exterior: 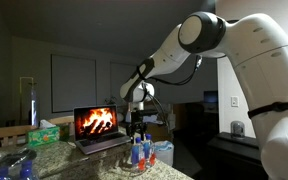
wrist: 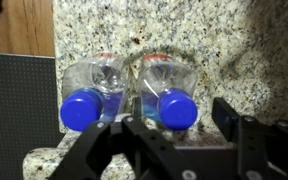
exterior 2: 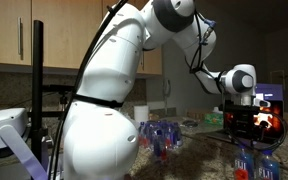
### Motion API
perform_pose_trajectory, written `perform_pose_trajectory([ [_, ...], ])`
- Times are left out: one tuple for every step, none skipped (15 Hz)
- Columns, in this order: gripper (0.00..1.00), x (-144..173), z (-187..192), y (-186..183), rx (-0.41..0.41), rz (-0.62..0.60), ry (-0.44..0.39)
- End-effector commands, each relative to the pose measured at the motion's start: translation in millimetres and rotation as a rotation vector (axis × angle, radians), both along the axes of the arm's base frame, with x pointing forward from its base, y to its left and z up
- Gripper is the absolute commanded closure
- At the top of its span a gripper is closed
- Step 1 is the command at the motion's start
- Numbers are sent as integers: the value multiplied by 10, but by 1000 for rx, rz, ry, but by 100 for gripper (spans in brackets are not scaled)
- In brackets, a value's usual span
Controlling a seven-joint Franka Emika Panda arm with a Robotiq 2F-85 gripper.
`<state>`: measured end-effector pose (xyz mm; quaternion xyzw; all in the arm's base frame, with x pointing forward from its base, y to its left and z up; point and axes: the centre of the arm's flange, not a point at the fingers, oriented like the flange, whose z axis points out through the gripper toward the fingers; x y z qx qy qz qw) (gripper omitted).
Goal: Move the three bottles to the right
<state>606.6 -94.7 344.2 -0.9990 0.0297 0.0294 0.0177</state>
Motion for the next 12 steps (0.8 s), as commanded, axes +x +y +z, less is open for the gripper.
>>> perform_pose_trajectory([
  [1,-6,62,-10,25,23,-5],
  [0,-14,125,5,27,36,-10],
  [0,-37,233,28,23,49,-26],
  [0,-55,334,53,22,69,-40],
  [0,-83,477,93,12,82,-65],
  [0,-115,623,144,12,108,-85],
  [0,-160,802,221,4,129,-112],
  [0,-211,951,311,-1,163,-135],
  [0,-259,1068,404,-10,195,-159],
  [0,-315,1182,578,-20,257,-165],
  [0,-347,1268,786,-25,316,-154],
  [0,-389,1286,971,-25,365,-141],
])
